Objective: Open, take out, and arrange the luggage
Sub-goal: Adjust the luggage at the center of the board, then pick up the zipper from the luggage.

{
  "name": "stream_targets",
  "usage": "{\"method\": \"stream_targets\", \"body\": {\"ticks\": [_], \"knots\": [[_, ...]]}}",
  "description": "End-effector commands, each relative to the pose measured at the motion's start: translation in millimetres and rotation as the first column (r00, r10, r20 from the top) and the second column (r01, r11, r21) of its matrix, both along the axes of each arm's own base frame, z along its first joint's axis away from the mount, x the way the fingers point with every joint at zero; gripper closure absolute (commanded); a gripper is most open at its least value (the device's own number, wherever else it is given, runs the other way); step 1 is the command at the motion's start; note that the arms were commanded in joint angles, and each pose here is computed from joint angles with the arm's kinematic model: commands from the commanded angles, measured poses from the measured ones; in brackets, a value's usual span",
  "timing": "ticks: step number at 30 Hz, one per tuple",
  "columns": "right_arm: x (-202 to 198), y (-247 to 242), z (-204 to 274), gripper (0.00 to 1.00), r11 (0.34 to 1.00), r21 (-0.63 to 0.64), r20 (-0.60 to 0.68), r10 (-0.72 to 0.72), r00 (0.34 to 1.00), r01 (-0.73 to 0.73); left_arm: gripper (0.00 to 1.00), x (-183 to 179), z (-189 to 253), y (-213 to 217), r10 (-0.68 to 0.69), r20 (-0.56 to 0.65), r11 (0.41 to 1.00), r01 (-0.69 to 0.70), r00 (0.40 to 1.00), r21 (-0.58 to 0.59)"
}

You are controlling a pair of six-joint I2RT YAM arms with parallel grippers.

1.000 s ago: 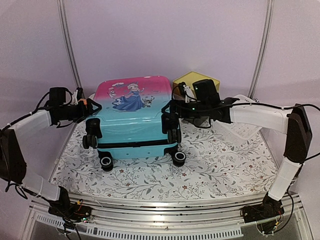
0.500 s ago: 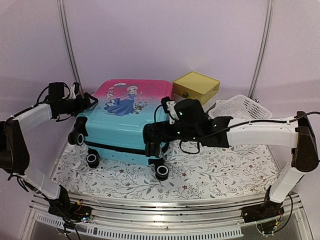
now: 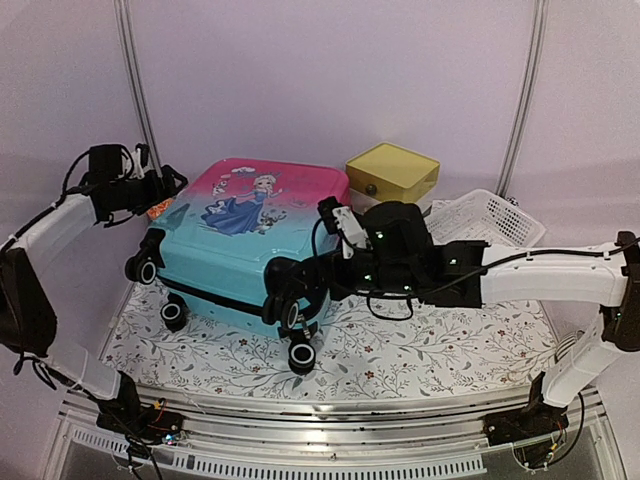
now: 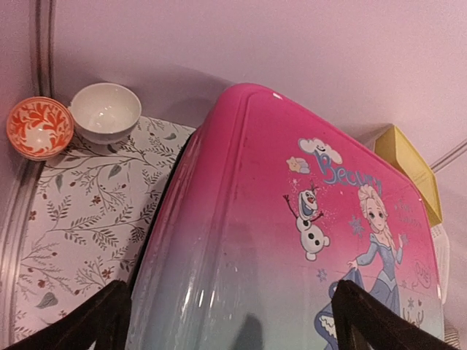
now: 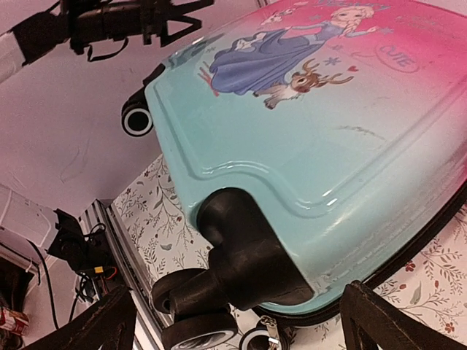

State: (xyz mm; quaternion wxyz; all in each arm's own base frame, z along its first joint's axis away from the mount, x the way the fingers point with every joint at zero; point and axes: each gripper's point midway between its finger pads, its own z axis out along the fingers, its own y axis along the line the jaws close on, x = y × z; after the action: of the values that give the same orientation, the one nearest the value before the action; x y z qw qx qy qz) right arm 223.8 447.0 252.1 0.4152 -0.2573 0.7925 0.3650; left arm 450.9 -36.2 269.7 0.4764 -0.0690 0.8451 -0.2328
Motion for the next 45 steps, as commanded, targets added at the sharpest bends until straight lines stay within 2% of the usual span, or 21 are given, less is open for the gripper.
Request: {"method": "stream_targets", "body": {"ticks": [1, 8, 15, 18, 20, 26, 29, 30, 36, 45], "knots": [[19, -34, 4, 0.01, 0.996, 0.026, -0.021, -0.082, 0.996, 0.083, 0.02, -34, 40, 17, 0.089, 0.066, 0.991, -0.095, 0.994, 0.092], [34, -53, 0, 0.0, 0.991, 0.02, -0.031, -0.134, 0.99, 0.135, 0.02, -106, 35, 1, 0.049, 0.031, 0.998, -0.051, 0.998, 0.039], [33, -38, -7, 0.01, 0.995, 0.031, -0.062, -0.091, 0.994, 0.093, 0.08, -185, 22, -33, -0.051, 0.01, 0.991, 0.052, 0.999, -0.126], [30, -25, -11, 0.02, 0.997, 0.057, -0.083, -0.043, 0.996, 0.047, 0.1, -207, 9, -49, -0.108, -0.009, 0.97, 0.103, 0.994, -0.219], [24, -12, -13, 0.03, 0.996, 0.092, -0.102, 0.019, 0.995, -0.009, 0.1, -216, -1, -55, -0.13, -0.021, 0.959, 0.12, 0.991, -0.256], [1, 41, -20, 0.05, 0.967, 0.205, -0.136, 0.18, 0.974, -0.149, 0.1, -218, -30, -57, -0.14, -0.071, 0.958, 0.117, 0.988, -0.263], [-5, 66, -7, 0.04, 0.948, 0.23, -0.097, 0.245, 0.965, -0.218, 0.11, -219, -33, -68, -0.201, -0.062, 0.939, 0.174, 0.978, -0.296], [-6, 68, -8, 0.05, 0.945, 0.231, -0.094, 0.26, 0.961, -0.233, 0.11, -222, -30, -78, -0.257, -0.036, 0.922, 0.234, 0.966, -0.308], [-12, 51, 2, 0.04, 0.945, 0.214, -0.014, 0.258, 0.966, -0.249, 0.11, -238, -33, -114, -0.386, -0.015, 0.892, 0.37, 0.922, -0.26], [-29, 6, -57, 0.05, 0.977, 0.088, 0.029, 0.193, 0.981, -0.195, 0.09, -257, -46, -158, -0.487, -0.028, 0.861, 0.474, 0.873, -0.184]]}}
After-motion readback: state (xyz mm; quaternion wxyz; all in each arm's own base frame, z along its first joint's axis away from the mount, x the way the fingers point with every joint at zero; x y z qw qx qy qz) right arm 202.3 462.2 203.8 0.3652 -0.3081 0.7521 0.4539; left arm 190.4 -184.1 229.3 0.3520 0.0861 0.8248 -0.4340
